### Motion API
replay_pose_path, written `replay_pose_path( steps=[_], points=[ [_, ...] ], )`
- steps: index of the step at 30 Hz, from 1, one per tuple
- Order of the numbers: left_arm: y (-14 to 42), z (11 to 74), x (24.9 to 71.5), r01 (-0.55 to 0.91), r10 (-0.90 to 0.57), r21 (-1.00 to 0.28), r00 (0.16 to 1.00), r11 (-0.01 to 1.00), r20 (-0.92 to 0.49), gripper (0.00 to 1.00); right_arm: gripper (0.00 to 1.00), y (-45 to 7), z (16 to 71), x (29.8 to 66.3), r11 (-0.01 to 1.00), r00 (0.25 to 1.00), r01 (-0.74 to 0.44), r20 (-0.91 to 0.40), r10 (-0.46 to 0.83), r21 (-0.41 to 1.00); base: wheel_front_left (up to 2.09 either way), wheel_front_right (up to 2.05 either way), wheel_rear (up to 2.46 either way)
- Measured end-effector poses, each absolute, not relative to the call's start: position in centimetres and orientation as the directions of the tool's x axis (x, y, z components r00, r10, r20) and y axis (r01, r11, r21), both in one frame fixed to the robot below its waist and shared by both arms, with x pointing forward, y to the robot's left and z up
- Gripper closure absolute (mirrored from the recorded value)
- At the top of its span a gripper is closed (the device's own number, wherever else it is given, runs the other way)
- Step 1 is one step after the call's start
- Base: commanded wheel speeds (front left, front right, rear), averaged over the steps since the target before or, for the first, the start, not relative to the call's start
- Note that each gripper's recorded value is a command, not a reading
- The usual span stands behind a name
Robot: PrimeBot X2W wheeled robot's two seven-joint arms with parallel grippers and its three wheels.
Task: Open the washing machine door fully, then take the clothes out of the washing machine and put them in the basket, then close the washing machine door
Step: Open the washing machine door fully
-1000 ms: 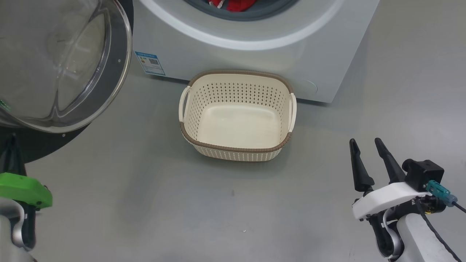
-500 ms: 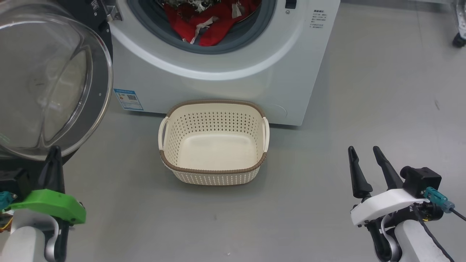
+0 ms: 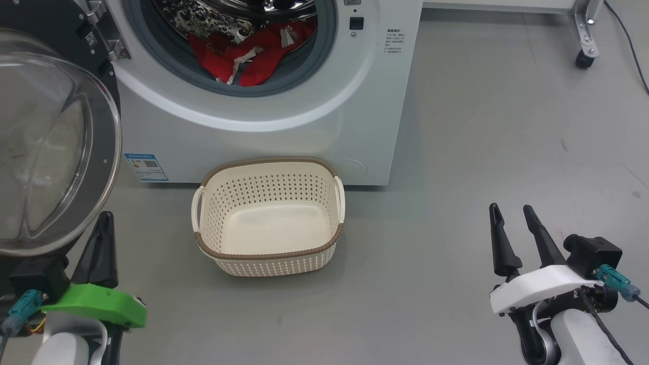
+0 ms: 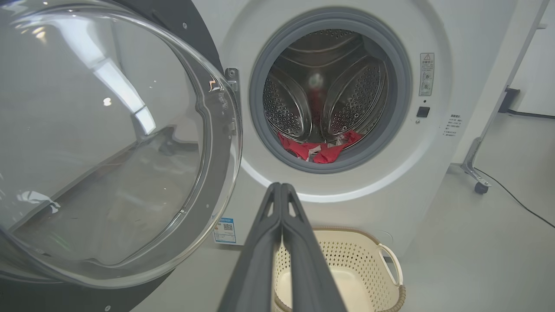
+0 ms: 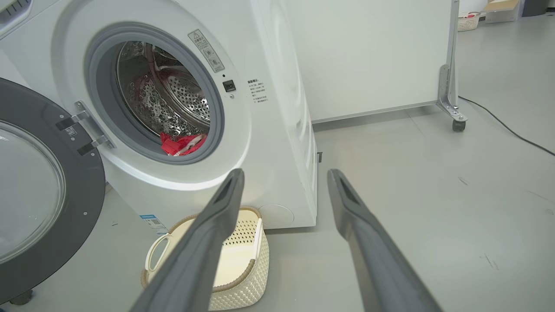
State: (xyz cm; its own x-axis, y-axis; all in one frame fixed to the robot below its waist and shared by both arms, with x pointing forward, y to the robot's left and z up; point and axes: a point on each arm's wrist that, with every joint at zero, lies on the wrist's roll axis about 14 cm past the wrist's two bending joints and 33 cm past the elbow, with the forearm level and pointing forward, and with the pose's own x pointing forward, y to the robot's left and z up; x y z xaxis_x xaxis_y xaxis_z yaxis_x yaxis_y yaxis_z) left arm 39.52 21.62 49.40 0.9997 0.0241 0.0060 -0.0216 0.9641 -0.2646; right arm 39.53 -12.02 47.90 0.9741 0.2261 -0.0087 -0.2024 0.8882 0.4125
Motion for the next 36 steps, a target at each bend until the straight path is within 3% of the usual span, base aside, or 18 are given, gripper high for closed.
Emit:
replay_pose_path(
  steps=[26, 28, 36],
  points=[
    [18.0, 50.0, 38.8, 0.065, -0.054, -0.274, 0.997, 0.959, 0.049, 1.00, 0.00, -14.3, 47.7, 38.6, 0.903, 0.986, -0.144, -0.014, 0.164, 0.406, 0.00, 0.00, 0.00],
    [17.9, 50.2, 38.8, 0.067, -0.054, -0.276, 0.997, 0.959, 0.055, 0.00, 0.00, -14.3, 47.8, 38.6, 0.903, 0.986, -0.145, -0.012, 0.164, 0.403, 0.00, 0.00, 0.00],
    [18.0, 50.5, 38.7, 0.061, -0.044, -0.279, 0.997, 0.958, 0.066, 0.00, 0.00, -14.6, 47.9, 38.8, 0.907, 0.987, -0.142, -0.008, 0.159, 0.397, 0.00, 0.00, 0.00]
  ],
)
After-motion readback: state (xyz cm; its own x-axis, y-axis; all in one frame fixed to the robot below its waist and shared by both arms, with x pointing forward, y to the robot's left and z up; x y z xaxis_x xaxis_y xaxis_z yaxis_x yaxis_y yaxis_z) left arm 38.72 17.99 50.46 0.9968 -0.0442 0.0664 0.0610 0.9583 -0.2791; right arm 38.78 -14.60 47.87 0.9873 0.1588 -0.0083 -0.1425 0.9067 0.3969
